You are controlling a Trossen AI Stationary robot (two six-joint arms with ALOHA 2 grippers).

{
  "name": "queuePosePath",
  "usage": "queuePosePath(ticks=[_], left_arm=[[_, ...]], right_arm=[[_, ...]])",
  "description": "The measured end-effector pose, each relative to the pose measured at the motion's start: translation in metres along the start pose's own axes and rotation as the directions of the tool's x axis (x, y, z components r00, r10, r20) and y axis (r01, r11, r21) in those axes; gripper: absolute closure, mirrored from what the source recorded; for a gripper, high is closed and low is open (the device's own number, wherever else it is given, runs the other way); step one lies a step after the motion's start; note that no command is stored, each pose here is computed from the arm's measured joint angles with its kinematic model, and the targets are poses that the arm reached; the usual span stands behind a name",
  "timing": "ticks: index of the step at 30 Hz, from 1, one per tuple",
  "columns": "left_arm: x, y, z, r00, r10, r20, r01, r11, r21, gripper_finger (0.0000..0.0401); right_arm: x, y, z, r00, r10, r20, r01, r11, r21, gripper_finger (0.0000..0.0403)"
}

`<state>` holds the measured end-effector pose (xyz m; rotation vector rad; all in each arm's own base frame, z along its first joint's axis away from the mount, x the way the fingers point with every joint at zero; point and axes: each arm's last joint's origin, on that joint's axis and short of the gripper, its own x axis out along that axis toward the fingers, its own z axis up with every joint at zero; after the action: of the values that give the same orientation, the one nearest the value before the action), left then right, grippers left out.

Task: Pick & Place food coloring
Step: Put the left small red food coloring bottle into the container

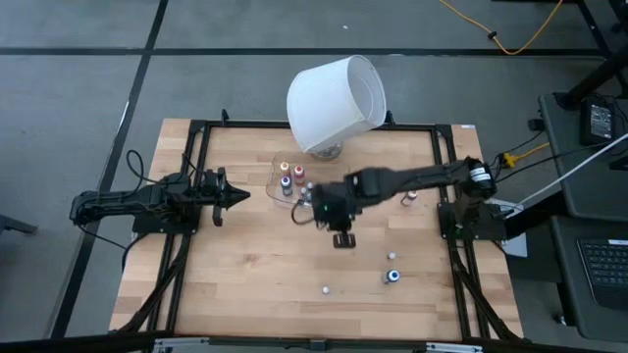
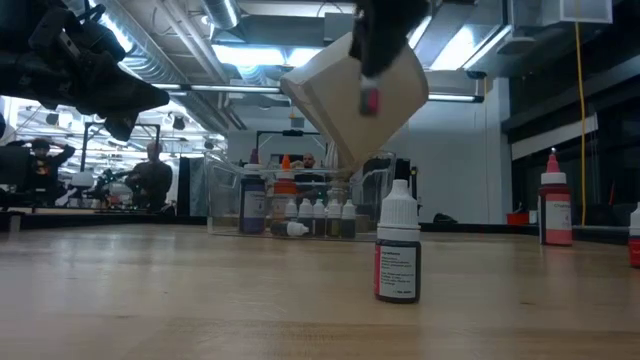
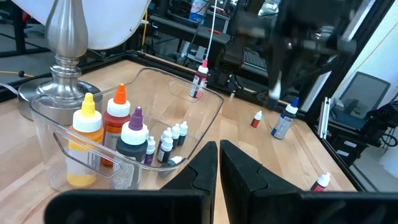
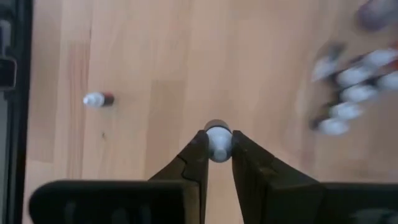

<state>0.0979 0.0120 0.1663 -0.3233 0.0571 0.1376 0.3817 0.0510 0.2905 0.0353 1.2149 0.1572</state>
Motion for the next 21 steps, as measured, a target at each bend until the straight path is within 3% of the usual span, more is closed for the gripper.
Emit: queuePosePath(ticks=[5,10,16,21], left_arm=[[0.0,0.0,0.0,1.0,0.0,0.0,0.0,1.0,0.0,0.0386],[0.0,0.0,0.0,1.0,0.0,0.0,0.0,1.0,0.0,0.0386],[0.0,0.0,0.0,1.0,0.0,0.0,0.0,1.0,0.0,0.0386],[0.0,0.0,0.0,1.0,0.0,0.0,0.0,1.0,0.0,0.0386]], right_arm=[[-0.031,-0.03,0.011,0.998,-0.044,0.055,0.043,0.999,0.022,0.0346],[-0.041,-0.068,0.01,0.991,-0.114,0.063,0.108,0.991,0.085,0.0346],[-0.025,-0.108,-0.005,0.988,-0.154,0.008,0.15,0.968,0.199,0.0347],[0.001,-0.127,-0.023,0.987,-0.15,-0.059,0.16,0.959,0.233,0.0347]])
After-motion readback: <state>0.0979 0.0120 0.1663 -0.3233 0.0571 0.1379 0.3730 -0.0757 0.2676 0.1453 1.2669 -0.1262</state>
